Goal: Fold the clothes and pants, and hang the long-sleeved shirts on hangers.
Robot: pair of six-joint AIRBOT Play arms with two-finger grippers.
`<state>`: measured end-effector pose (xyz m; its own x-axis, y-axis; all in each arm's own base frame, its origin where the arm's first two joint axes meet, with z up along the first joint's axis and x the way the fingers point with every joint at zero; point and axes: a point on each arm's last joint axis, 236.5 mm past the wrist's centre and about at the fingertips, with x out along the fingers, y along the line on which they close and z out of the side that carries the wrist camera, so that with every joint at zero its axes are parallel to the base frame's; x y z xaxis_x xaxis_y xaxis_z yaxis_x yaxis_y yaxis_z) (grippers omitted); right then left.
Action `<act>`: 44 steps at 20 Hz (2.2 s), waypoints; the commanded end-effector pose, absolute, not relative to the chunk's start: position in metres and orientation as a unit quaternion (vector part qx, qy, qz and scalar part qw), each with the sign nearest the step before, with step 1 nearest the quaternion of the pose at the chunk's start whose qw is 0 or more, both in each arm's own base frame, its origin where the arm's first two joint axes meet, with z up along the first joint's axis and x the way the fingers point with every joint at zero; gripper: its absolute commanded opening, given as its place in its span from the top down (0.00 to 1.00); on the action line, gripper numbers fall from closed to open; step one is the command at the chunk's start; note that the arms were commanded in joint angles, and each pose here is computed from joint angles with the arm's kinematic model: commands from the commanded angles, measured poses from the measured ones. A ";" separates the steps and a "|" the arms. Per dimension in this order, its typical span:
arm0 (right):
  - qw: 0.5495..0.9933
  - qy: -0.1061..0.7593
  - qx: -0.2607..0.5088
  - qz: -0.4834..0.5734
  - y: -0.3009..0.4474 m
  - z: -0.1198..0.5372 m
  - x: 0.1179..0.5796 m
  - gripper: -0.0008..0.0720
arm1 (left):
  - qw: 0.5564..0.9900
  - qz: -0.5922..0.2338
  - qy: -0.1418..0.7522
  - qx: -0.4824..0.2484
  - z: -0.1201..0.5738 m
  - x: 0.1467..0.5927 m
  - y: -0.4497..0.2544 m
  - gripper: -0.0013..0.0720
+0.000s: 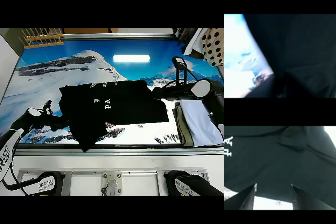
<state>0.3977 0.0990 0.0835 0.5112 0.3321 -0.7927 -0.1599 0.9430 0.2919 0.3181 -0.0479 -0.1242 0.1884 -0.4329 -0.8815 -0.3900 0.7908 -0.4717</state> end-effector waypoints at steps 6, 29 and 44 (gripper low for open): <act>0.752 0.596 0.274 -0.065 -0.027 -0.025 0.321 0.34 | 0.744 -0.014 0.602 -0.290 -0.091 0.324 -0.027 0.97; 0.800 0.491 0.344 -0.020 0.034 -0.082 0.375 0.97 | 0.766 -0.017 0.575 -0.286 -0.069 0.337 -0.022 0.97; 0.999 -0.021 0.024 -0.006 -0.015 0.437 0.289 0.97 | 0.991 -0.106 0.000 -0.087 0.461 0.205 -0.057 0.97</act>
